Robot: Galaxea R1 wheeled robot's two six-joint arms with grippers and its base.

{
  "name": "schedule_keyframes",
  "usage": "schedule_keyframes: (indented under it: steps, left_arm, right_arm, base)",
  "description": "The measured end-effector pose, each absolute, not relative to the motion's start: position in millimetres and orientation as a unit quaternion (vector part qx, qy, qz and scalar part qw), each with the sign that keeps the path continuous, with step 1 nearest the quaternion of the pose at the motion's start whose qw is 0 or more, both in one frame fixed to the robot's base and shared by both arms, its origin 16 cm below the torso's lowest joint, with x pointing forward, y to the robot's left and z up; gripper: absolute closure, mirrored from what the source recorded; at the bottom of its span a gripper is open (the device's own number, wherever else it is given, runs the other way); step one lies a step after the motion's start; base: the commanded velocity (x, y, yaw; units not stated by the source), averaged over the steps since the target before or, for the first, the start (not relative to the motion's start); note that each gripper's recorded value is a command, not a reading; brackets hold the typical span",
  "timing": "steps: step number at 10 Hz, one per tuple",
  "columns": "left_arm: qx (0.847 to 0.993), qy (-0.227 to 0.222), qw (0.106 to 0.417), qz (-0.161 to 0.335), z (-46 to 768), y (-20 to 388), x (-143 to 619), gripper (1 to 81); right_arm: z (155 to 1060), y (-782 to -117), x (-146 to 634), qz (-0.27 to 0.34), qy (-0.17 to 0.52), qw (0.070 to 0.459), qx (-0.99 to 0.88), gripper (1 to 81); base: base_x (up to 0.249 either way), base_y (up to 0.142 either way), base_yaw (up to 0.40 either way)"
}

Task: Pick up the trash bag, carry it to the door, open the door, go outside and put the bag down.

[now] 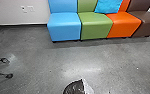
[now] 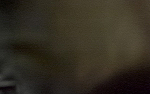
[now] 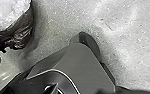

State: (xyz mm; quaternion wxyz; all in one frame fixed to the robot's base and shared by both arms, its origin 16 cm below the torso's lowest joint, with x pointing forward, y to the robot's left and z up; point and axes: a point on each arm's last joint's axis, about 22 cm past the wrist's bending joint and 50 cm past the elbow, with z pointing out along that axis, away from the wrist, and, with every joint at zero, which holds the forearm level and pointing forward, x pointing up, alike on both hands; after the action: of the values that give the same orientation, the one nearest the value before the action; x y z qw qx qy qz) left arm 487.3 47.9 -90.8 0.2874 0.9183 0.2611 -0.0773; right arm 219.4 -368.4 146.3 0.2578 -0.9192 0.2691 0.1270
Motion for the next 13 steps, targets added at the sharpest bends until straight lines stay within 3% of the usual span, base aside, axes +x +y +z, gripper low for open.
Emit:
schedule_keyframes:
  steps: [8, 13]
  left_arm:
    - [0.923, 0.267, 0.267, -0.069, -58, 71, 488, 81.1]
    - [0.920, 0.244, 0.305, -0.026, 52, 68, 542, 81.1]
  right_arm:
    - [189, -366, 222, 0.138, 0.272, 0.255, -0.918, 1.0]
    - [249, -364, 248, 0.089, 0.258, 0.269, -0.924, 1.0]
  base:
    - [0.000, 0.000, 0.000]
    - [0.000, 0.000, 0.000]
